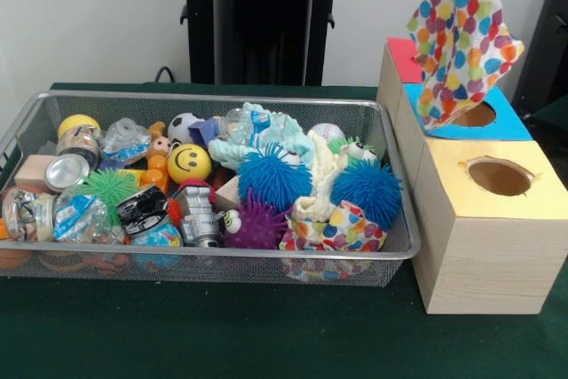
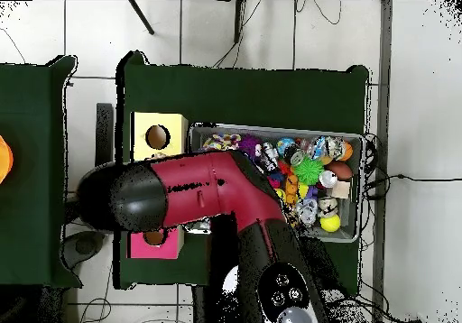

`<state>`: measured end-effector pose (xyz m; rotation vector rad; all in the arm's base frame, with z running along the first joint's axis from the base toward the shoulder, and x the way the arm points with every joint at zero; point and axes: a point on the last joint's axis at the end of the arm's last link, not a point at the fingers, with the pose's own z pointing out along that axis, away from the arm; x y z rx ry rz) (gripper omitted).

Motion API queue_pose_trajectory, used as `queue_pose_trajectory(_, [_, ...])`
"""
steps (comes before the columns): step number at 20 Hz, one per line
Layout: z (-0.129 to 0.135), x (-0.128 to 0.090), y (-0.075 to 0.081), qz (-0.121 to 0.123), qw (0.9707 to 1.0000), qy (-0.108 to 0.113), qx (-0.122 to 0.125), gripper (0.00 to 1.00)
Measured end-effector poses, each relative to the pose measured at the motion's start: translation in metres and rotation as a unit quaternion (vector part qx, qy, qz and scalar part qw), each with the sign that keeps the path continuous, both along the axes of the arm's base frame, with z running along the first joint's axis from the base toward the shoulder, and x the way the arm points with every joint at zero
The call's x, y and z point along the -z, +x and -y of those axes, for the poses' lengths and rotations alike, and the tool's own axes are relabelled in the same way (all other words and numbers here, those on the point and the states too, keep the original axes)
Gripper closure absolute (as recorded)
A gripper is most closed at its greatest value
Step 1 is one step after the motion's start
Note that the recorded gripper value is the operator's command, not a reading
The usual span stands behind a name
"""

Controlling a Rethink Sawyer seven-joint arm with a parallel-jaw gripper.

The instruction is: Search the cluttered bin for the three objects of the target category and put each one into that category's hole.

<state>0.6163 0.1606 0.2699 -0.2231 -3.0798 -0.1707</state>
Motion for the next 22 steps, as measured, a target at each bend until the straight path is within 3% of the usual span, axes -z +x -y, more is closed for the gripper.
queue_pose_trajectory(9, [-0.024,-0.003,0.010,0.012,0.9999,-0.001,-0.010,1.00])
queue_pose_trajectory(22, [-0.031,0.022,0.066,0.023,0.9997,0.009,0.004,1.00])
